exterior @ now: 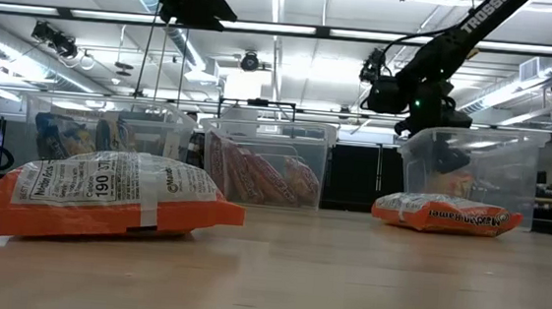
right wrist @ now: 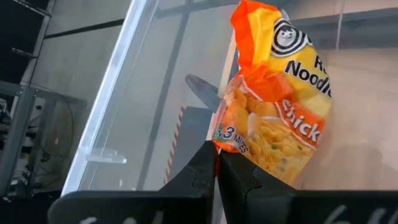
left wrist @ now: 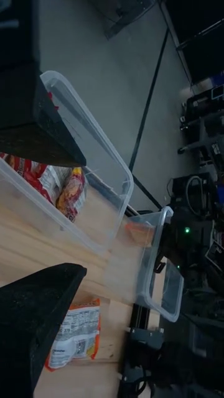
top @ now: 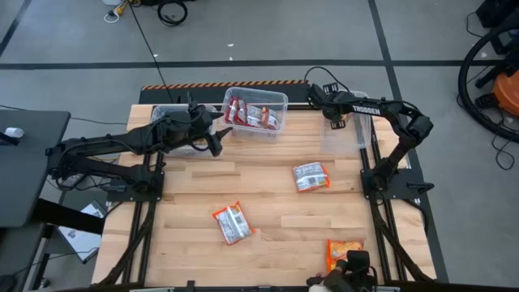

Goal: Sort Maruchan noodles
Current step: Put the bottom left orange noodle pack into the right transparent bin, then put the top right orange noodle pack into the right transparent bin

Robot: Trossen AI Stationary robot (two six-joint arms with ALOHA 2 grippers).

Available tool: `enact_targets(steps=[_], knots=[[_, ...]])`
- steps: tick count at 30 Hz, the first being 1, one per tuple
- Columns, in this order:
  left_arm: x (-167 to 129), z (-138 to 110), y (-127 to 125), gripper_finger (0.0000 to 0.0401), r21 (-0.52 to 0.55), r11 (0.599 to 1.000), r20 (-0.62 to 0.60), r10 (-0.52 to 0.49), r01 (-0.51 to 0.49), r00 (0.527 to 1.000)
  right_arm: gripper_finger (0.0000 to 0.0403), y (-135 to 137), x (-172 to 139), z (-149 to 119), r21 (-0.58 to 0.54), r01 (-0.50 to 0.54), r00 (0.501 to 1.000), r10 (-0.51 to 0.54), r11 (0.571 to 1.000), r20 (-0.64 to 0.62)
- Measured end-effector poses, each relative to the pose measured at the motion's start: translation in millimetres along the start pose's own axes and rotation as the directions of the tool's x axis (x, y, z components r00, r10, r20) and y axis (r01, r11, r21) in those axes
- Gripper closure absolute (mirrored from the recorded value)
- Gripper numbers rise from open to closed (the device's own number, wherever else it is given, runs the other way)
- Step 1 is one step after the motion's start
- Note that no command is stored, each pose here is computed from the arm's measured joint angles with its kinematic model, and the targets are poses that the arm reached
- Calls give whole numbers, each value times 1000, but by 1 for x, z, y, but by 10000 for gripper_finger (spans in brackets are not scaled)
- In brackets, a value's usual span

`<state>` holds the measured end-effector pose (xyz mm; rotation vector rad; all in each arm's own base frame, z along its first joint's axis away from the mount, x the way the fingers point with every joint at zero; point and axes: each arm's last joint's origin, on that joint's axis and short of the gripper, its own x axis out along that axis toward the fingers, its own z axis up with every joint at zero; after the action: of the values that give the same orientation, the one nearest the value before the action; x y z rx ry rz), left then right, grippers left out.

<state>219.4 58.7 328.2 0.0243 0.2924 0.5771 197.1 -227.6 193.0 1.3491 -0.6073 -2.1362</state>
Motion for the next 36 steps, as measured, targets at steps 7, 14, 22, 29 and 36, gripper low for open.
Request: enact_targets(steps=[7,14,22,29,36], knots=[[0,0,0,131,0,1000,0,-3,3,1000,346,1,-2,-4,7,-9,999,9,1000,-33],[0,0,-1,131,5,1000,0,-20,20,1000,314,2,-9,-3,20,-36,998,37,999,-47],[-1,0,-4,131,10,999,0,-36,36,999,299,4,-14,-1,31,-40,996,42,999,-74],[-1,0,-5,131,13,999,1,-41,41,999,300,8,-24,7,29,-66,994,68,997,-90],[-1,0,-5,131,13,999,2,-41,41,999,300,11,-28,13,1,-82,992,81,997,-94]])
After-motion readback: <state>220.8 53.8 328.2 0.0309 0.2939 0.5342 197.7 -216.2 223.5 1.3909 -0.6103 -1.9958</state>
